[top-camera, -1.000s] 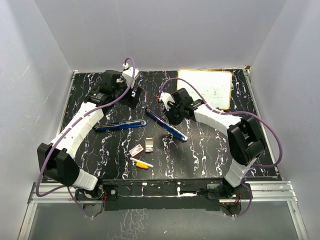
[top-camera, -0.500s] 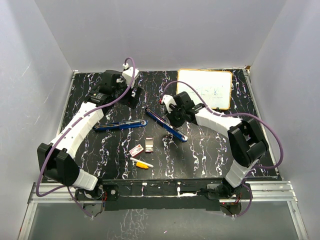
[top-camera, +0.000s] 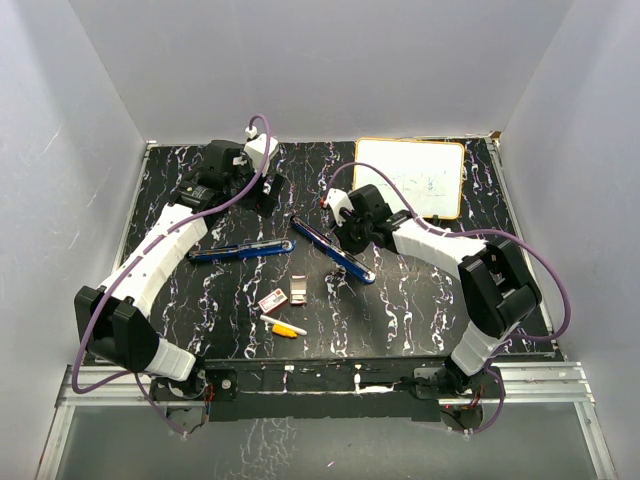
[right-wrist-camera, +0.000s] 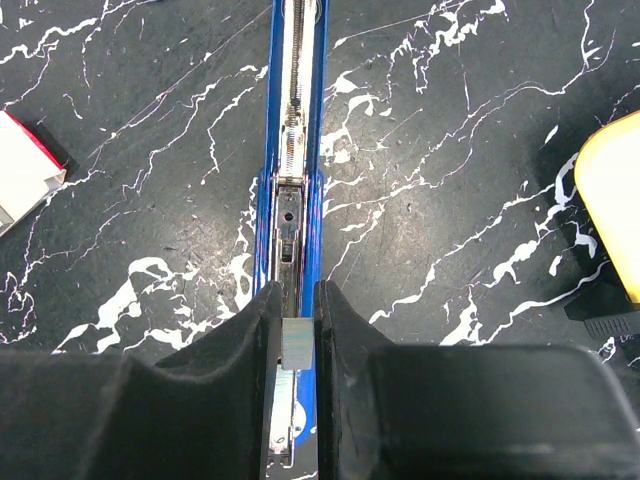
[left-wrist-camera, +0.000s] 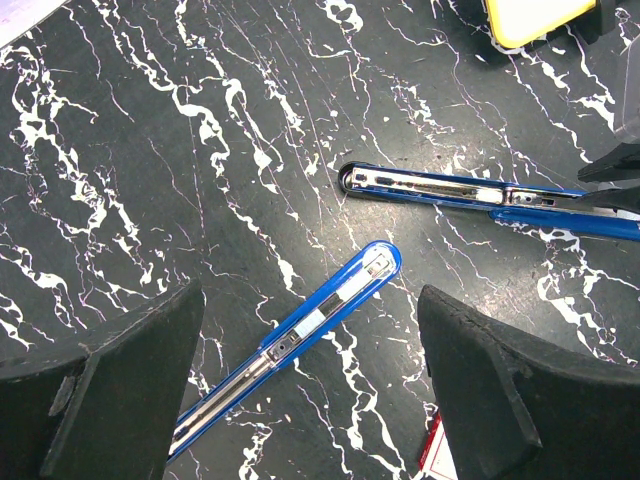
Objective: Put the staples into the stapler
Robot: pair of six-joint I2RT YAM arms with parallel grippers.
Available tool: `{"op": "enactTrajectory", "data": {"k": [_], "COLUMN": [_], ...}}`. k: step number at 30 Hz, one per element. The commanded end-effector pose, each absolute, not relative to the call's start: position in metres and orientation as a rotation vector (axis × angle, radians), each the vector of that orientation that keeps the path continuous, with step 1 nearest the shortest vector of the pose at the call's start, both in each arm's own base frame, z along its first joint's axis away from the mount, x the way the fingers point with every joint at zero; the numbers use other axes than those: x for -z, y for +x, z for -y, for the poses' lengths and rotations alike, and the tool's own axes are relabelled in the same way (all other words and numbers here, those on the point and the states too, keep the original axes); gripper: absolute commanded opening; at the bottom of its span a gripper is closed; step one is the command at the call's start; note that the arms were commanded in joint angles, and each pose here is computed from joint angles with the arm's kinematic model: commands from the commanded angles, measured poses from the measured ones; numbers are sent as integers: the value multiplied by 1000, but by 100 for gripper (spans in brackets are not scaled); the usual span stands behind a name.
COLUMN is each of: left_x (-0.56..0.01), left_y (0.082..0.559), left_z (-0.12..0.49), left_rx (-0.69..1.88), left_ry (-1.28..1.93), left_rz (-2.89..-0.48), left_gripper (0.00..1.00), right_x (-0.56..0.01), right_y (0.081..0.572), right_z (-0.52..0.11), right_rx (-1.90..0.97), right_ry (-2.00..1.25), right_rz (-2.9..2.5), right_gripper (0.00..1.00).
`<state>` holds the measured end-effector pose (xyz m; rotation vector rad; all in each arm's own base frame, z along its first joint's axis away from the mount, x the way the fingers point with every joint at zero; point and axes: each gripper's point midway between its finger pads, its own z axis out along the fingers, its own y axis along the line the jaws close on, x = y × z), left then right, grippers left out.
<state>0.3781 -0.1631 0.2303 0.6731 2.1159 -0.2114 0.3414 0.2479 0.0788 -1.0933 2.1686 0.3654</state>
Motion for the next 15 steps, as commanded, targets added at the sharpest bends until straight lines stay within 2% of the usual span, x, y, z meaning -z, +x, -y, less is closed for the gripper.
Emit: {"op": "enactTrajectory", "data": {"k": [1, 15], "left_x": [-260, -261], "left_y": [373, 373], "left_z": [160, 159], "left_rx": [216, 216], "left_ry": [664, 663], "left_rz": [-2048, -2048], "left_gripper": [86, 86], "right_x": [-105, -99], "right_y": [352, 352], "right_z": [-257, -259], "right_rx": [-367, -370], "right_ry": [-1052, -1057], "right_rz": [-2071, -2057], "right_gripper": [11, 11]}}
